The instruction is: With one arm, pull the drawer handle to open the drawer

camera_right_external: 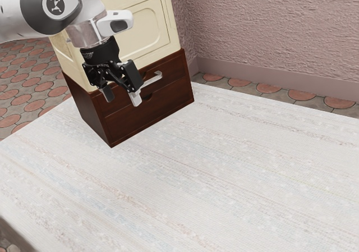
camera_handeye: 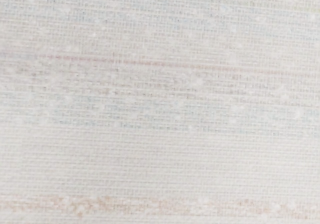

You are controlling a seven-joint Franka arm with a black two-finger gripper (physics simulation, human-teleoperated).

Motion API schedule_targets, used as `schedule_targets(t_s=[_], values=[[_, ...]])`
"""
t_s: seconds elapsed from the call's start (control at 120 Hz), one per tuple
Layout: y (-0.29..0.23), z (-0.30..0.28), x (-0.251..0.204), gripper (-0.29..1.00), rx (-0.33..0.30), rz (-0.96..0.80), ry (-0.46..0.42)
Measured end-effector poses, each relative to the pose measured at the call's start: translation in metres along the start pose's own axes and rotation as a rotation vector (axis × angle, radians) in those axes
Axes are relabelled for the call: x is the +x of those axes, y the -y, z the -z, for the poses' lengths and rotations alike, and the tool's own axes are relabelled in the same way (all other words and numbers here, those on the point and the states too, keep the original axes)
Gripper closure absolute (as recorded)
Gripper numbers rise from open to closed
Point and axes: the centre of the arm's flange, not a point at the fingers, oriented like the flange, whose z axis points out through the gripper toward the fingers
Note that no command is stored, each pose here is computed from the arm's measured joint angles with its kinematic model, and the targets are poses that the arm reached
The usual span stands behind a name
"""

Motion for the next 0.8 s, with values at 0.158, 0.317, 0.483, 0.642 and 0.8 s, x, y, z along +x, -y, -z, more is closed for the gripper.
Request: schedule_targets(t_s=[0.158,0.317,0.483,0.642,0.8], values=[[0.000,0.000,0.000,0.00,0.000,-0.001,0.000],[-0.004,0.037,-0.006,0.00,0.014,-0.012,-0.068],[-0.016,0.109,-0.039,0.00,0.028,-0.035,-0.190],[-0.034,0.069,0.004,0.00,0.031,-0.070,-0.176],[-0.047,0.015,0.062,0.00,0.066,-0.091,-0.221]])
